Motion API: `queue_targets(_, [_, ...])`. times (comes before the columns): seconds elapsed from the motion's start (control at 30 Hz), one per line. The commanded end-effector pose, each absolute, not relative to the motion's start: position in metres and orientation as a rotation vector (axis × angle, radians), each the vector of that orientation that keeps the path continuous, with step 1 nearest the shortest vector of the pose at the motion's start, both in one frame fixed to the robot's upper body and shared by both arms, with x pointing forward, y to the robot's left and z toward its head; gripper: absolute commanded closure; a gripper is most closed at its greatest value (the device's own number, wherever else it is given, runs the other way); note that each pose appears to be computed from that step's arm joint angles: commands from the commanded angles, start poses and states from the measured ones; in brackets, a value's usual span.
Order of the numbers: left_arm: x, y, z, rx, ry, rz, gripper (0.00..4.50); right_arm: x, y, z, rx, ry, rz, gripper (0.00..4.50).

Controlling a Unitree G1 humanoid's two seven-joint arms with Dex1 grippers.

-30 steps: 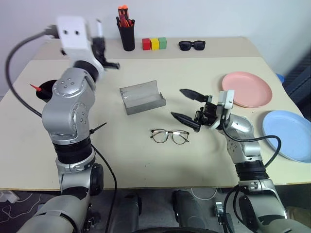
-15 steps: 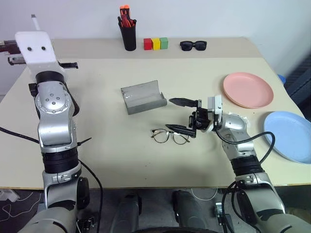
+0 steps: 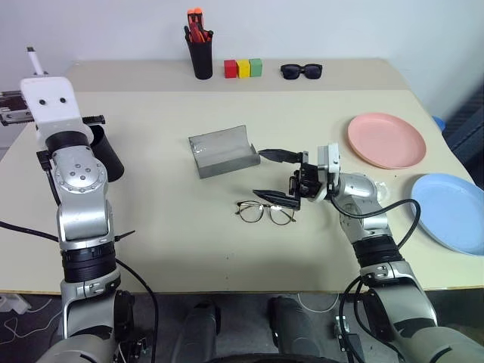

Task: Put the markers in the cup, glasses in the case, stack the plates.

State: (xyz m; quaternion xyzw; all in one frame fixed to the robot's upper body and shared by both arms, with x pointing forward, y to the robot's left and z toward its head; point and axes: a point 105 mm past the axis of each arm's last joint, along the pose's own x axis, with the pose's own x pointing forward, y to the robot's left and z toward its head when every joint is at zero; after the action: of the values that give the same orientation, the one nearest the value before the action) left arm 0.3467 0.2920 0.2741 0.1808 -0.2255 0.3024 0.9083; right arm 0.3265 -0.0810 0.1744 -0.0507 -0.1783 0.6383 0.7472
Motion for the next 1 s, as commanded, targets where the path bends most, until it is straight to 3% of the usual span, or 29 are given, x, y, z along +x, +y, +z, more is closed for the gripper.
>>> queue_targets(0.03, [0.348, 0.300, 0.286, 0.391, -0.523, 0.651, 4.41, 0.323, -0.073, 0.200, -0.141, -0.466, 1.398, 0.00])
queue_targets(0.53, [0.369, 0.308, 0.244, 0.375, -0.417, 0.640, 4.41, 0.317, -0.080, 0.204, -0.150, -0.458, 1.345, 0.00])
queue_targets(0.63, [0.370, 0.303, 0.238, 0.374, -0.405, 0.614, 3.29, 0.316, -0.083, 0.202, -0.151, -0.455, 1.338, 0.00])
queue_targets(0.8, [0.369, 0.298, 0.233, 0.344, -0.402, 0.589, 0.89, 0.315, -0.087, 0.197, -0.150, -0.446, 1.329, 0.00])
queue_targets(1.0, [0.374, 0.270, 0.257, 0.249, -0.453, 0.454, 0.89, 0.317, -0.092, 0.192, -0.148, -0.430, 1.292, 0.00])
